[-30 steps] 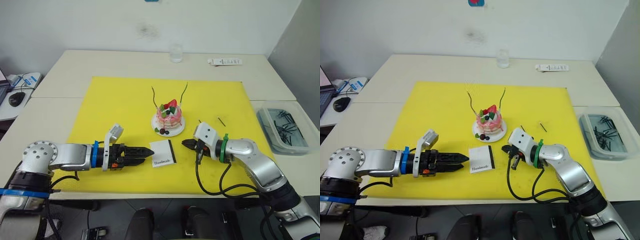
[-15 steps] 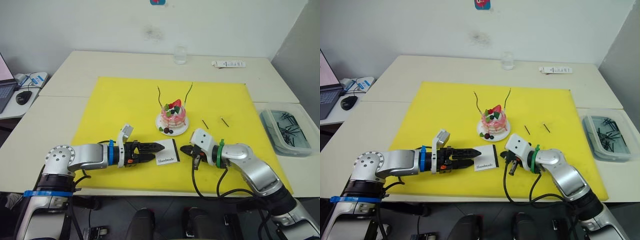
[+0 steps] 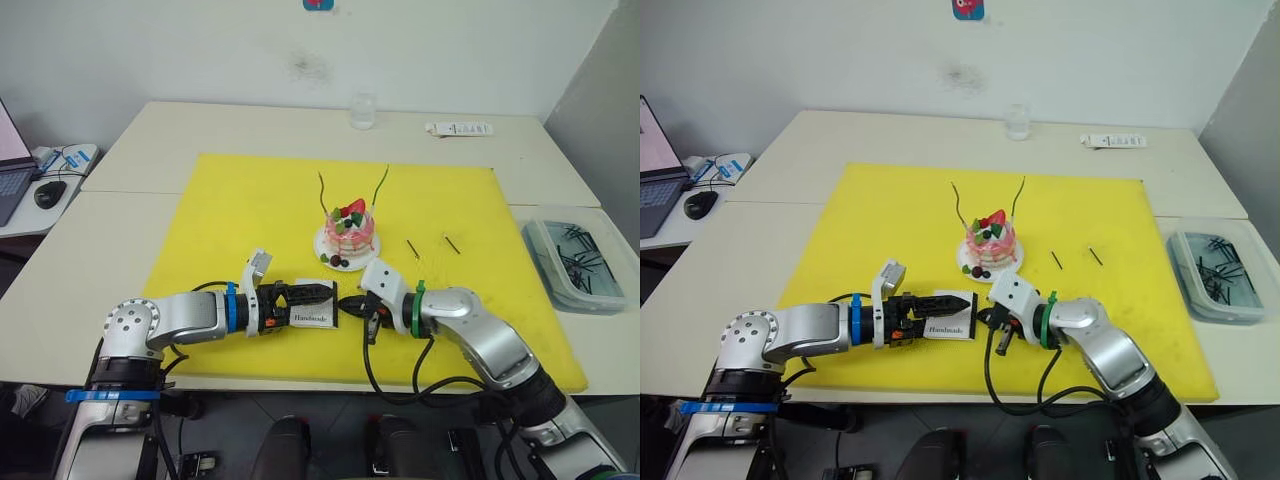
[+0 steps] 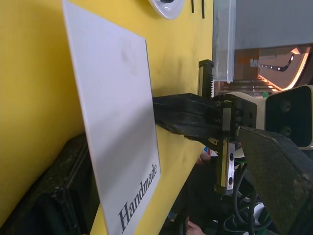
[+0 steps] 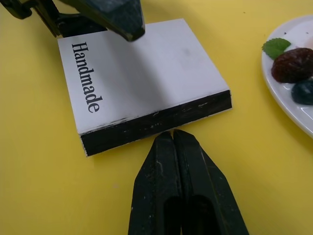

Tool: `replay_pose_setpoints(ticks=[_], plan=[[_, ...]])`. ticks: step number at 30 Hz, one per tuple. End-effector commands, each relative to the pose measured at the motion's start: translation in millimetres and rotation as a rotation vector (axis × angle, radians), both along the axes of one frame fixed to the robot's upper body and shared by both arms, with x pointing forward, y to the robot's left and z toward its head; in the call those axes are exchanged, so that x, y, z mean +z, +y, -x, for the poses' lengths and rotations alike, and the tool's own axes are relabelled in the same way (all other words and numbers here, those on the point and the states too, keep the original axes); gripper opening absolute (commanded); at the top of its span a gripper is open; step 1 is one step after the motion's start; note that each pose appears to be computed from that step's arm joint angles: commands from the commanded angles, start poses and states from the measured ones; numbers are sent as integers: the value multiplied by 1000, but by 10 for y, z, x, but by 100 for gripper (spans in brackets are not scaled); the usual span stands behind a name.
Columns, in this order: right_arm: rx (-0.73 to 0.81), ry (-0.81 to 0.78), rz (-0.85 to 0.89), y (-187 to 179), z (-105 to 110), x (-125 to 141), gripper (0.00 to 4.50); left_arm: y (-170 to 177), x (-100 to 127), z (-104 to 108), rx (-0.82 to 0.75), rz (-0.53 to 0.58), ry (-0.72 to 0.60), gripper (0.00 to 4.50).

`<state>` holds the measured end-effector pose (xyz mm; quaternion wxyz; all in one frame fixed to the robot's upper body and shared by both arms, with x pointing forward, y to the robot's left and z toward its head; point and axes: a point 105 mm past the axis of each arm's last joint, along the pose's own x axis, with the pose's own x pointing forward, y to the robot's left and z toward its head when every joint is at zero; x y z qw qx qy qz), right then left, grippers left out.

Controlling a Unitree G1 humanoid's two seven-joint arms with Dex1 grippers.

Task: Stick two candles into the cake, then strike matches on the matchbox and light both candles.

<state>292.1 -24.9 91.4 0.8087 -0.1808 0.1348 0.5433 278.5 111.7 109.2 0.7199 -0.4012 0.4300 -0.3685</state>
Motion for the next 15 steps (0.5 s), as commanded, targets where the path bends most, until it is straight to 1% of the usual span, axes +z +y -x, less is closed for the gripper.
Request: replay_pose_setpoints(ticks=[1, 8, 15], plan=[[33, -41, 6, 85, -10, 50, 3, -65, -60, 58, -19, 0, 19, 450], [-45, -87, 37, -17, -173, 33, 3, -10, -82, 86, 0, -9, 18, 450], [-48, -92, -28, 181, -243, 83, 3, 35, -86, 90, 13, -13, 18, 450]])
